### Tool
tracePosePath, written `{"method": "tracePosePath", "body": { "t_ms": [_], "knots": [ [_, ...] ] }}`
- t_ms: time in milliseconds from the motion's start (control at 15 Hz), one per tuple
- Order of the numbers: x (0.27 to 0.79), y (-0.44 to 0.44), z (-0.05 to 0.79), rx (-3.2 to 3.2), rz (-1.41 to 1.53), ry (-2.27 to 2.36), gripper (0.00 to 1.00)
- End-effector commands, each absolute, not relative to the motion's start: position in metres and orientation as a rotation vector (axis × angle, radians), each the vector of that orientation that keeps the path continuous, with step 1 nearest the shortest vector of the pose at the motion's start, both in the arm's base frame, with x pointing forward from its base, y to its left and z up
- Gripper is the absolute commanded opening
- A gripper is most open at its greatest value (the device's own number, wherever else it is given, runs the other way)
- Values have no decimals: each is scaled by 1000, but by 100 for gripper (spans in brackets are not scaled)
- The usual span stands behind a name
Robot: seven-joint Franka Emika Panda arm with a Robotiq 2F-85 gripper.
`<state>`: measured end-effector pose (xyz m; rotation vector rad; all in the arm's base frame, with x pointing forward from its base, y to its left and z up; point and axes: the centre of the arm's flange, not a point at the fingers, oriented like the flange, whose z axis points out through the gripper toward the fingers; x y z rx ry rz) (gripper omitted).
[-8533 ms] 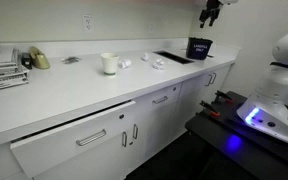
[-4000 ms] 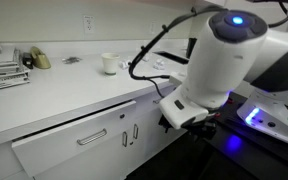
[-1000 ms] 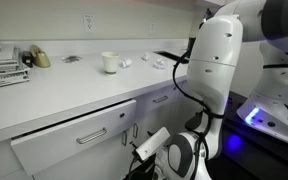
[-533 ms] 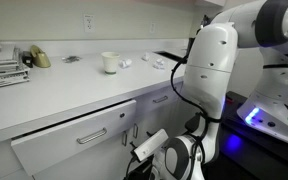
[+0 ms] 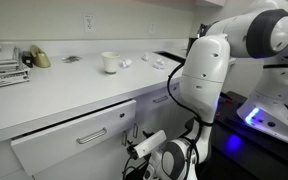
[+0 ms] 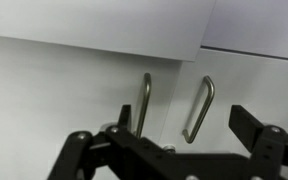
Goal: Open the third cabinet door from the left
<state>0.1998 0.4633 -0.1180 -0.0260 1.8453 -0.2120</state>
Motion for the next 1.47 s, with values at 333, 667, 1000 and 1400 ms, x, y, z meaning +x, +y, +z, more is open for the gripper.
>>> {"method": "tracePosePath", "body": {
  "t_ms": [333,667,1000,1400],
  "knots": [
    [227,474,-145,65,-43,1769,100],
    [236,480,-149,80,-41,1767,100],
    [249,478,-156,85,-41,1772,100],
    [257,482,-165,74,-18,1774,58]
  ]
}}
